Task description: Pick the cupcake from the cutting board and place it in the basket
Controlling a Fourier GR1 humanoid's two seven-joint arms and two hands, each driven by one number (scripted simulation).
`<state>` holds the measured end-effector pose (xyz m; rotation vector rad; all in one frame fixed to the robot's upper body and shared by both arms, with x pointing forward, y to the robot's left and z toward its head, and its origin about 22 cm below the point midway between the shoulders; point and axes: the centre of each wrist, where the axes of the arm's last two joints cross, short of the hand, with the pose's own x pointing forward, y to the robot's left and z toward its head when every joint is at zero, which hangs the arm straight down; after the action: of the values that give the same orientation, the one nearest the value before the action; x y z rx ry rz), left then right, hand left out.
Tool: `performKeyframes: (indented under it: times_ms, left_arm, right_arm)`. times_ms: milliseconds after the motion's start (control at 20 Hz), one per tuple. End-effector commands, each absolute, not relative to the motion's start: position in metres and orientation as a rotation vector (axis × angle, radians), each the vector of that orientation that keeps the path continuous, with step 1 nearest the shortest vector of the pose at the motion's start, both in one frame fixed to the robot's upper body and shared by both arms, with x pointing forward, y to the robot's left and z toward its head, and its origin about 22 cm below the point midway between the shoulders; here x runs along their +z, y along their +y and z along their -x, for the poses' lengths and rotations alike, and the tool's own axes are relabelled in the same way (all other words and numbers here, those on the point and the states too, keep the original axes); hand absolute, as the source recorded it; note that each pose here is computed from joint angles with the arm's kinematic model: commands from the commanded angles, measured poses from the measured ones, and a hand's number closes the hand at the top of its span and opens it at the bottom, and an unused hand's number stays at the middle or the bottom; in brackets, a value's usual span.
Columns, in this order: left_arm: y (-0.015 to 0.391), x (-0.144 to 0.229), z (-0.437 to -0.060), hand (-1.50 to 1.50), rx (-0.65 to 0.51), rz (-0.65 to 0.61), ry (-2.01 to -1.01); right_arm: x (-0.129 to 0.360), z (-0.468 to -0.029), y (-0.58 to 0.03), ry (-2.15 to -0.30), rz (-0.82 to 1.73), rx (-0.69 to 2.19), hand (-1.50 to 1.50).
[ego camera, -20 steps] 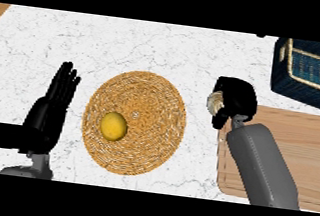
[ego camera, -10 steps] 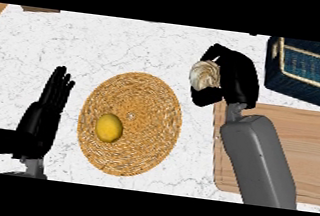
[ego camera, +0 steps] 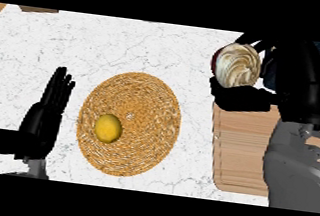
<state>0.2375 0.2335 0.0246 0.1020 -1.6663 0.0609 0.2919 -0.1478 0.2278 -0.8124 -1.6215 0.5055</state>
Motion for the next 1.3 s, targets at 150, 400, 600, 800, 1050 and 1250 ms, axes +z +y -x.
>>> performKeyframes:
  times_ms: [150, 400, 600, 800, 1050, 1250]
  left_arm:
    - [0.247, 0.028, -0.239, 0.00, 0.068, -0.094, -1.678]
    - [0.240, 0.021, -0.240, 0.00, 0.058, -0.105, -1.662]
    - [0.244, 0.029, -0.254, 0.00, 0.048, -0.084, -1.681]
    - [0.232, 0.025, -0.245, 0.00, 0.047, -0.095, -1.675]
    - [0.230, 0.036, -0.245, 0.00, 0.055, -0.091, -1.670]
    - [0.239, 0.037, -0.257, 0.00, 0.048, -0.101, -1.681]
  right_arm:
    - [0.238, -0.289, -0.190, -1.486, 0.954, 0.430, 1.50]
    - [0.249, -0.300, -0.217, -1.413, 1.115, 0.507, 1.50]
    - [0.250, -0.302, -0.250, -1.405, 1.147, 0.477, 1.50]
    - [0.254, -0.326, -0.290, -1.415, 1.132, 0.407, 1.50]
    - [0.242, -0.325, -0.317, -1.394, 1.142, 0.396, 1.50]
    - [0.226, -0.336, -0.348, -1.349, 1.174, 0.443, 1.50]
